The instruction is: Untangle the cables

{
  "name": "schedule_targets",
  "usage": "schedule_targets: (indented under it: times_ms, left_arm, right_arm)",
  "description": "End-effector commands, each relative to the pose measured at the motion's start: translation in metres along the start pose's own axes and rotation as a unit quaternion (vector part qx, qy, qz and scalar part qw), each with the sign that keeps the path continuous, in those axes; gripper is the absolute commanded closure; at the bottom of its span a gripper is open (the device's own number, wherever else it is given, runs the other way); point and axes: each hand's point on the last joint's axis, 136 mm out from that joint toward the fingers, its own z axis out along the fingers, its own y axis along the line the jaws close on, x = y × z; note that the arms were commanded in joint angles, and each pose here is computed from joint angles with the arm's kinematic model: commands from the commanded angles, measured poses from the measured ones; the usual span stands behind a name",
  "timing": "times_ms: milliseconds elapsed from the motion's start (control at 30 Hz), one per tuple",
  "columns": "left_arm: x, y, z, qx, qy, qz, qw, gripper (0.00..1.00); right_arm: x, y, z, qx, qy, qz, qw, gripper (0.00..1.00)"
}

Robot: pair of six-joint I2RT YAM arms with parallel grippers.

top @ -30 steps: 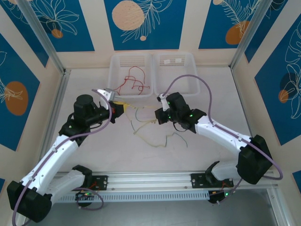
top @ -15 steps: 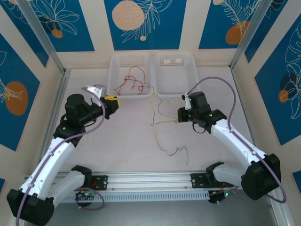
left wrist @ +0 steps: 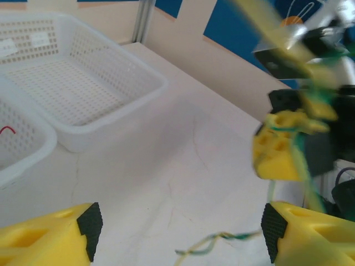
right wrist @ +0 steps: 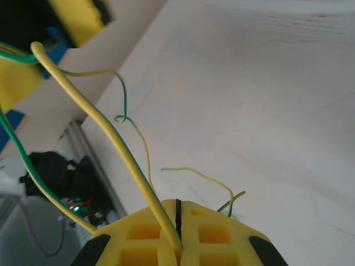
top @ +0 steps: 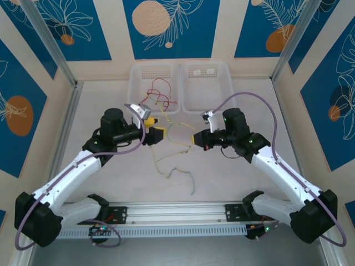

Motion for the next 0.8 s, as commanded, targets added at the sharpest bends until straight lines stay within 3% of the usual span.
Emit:
schedule_targets:
  times_ms: [0, 100, 233, 367, 467, 600, 767]
  left_arm:
    - [-0.016, 0.001, -0.002, -0.012, -0.033, 0.026, 0.999, 0.53]
    - [-0.017, 0.003, -0.004, -0.019, -0.039, 0.031, 0.999, 0.98]
    - [-0.020, 0.005, -0.012, -0.043, -0.035, 0.036, 0.998, 1.00]
    - [-0.021, 0.017, -0.030, -0.107, -0.029, 0.054, 0.992, 1.00]
    - [-0.023, 0.034, -0.044, -0.170, -0.024, 0.066, 0.983, 1.00]
    - [-0.029, 0.050, -0.057, -0.217, -0.018, 0.073, 0.973, 1.00]
    - [-0.041, 0.037, -0.047, -0.165, -0.020, 0.066, 0.984, 1.00]
  right_arm:
    - [-0.003, 0.038, -0.009, -0.083, -0.002, -0.028, 0.996, 1.00]
    - [-0.005, 0.035, -0.010, -0.069, -0.010, -0.030, 0.997, 1.00]
    - [-0.016, -0.010, -0.016, 0.058, -0.035, 0.008, 0.998, 1.00]
    - [-0.017, -0.073, -0.039, 0.213, -0.043, 0.054, 0.975, 1.00]
    - [-0.015, -0.099, -0.053, 0.278, -0.037, 0.072, 0.957, 1.00]
    - [-0.017, -0.111, -0.064, 0.314, -0.042, 0.082, 0.945, 1.00]
    - [-0.019, -0.092, -0.052, 0.252, -0.033, 0.061, 0.965, 1.00]
